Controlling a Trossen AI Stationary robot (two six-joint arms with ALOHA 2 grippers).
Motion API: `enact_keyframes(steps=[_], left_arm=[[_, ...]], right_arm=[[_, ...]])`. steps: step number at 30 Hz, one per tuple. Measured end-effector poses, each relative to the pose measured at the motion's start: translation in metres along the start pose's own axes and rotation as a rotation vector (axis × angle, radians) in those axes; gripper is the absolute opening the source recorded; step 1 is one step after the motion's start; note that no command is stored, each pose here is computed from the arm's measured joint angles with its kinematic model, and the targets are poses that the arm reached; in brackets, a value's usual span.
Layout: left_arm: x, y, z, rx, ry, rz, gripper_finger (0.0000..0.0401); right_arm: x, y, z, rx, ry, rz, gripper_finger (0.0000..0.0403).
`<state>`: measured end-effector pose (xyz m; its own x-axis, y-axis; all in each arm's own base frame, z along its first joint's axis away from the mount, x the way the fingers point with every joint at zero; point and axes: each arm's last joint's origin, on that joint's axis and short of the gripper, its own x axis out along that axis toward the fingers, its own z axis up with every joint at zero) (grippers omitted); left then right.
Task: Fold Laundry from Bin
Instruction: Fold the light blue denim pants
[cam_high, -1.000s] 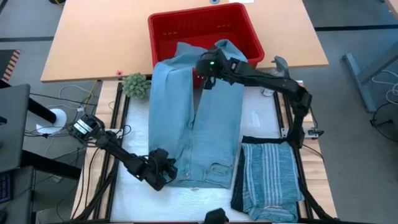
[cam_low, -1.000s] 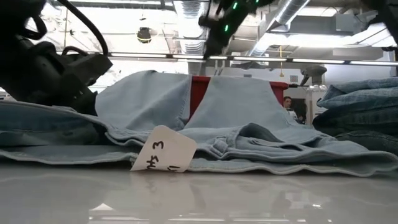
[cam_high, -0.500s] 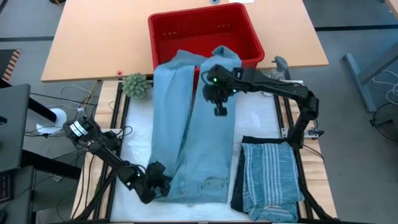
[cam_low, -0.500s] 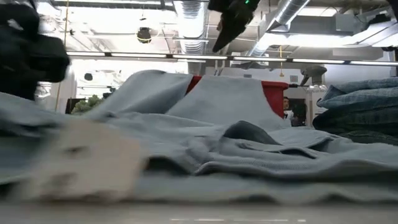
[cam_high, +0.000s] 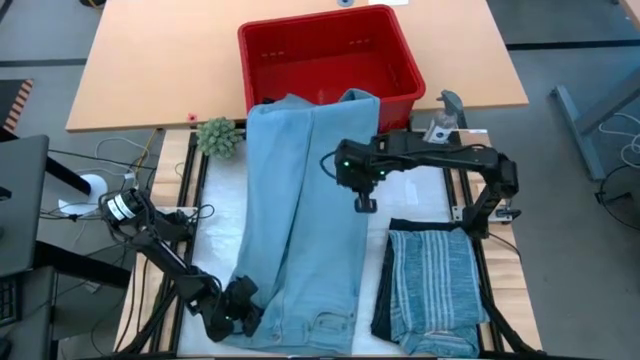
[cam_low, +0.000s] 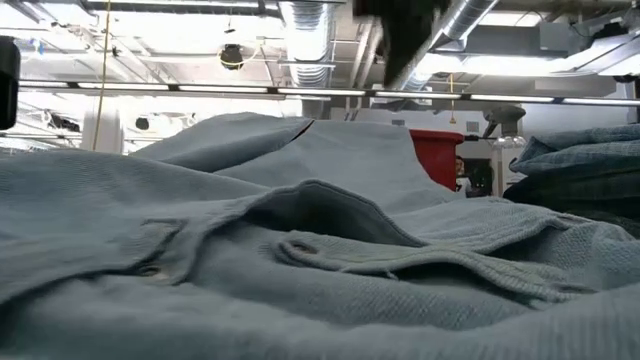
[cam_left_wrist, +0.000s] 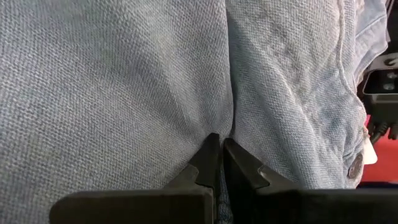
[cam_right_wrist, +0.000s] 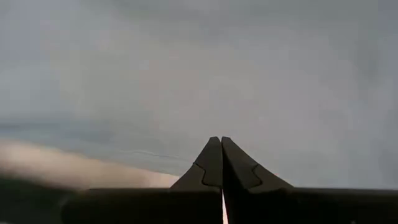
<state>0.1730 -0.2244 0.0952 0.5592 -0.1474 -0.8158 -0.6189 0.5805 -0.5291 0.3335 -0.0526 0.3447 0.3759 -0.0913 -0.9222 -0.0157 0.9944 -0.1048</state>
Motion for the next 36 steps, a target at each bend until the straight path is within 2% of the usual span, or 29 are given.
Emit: enact_keyframes(steps=[2, 7, 10, 12, 15, 19, 24, 26, 29, 36], left_arm=[[-0.001, 0.001, -0.003, -0.009, 0.006, -0.003, 0.0004], [-0.005, 0.002, -0.012, -0.005, 0.003, -0.013, 0.0004], [-0.006, 0.003, -0.014, -0.002, 0.000, -0.015, 0.0004], [-0.006, 0.003, -0.014, -0.003, 0.000, -0.016, 0.0004], [-0.007, 0.000, -0.014, -0.012, -0.021, -0.020, 0.0004], [-0.007, -0.003, -0.014, -0.005, -0.045, -0.022, 0.0004], [-0.007, -0.003, -0.014, -0.007, -0.046, -0.017, 0.0004], [-0.007, -0.003, -0.014, -0.006, -0.046, -0.017, 0.0004], [-0.007, -0.003, -0.014, -0.005, -0.047, -0.017, 0.0004], [-0.007, -0.003, -0.013, -0.012, -0.046, -0.017, 0.0004]], right_arm=[[0.012, -0.013, -0.007, 0.119, 0.046, -0.080, 0.0023], [0.028, -0.056, -0.036, 0.493, 0.122, -0.187, 0.0034], [0.023, -0.078, -0.053, 0.632, 0.072, -0.225, 0.0046], [0.014, -0.088, -0.061, 0.691, 0.008, -0.208, 0.0059], [0.002, -0.096, -0.072, 0.739, -0.055, -0.173, 0.0086], [-0.004, -0.106, -0.085, 0.780, -0.072, -0.194, 0.0140], [0.006, -0.120, -0.096, 0.861, -0.110, -0.224, 0.0225], [0.012, -0.128, -0.097, 0.894, -0.174, -0.235, 0.0250], [0.017, -0.135, -0.097, 0.924, -0.250, -0.237, 0.0266], [0.039, -0.149, -0.098, 0.947, -0.228, -0.237, 0.0268]])
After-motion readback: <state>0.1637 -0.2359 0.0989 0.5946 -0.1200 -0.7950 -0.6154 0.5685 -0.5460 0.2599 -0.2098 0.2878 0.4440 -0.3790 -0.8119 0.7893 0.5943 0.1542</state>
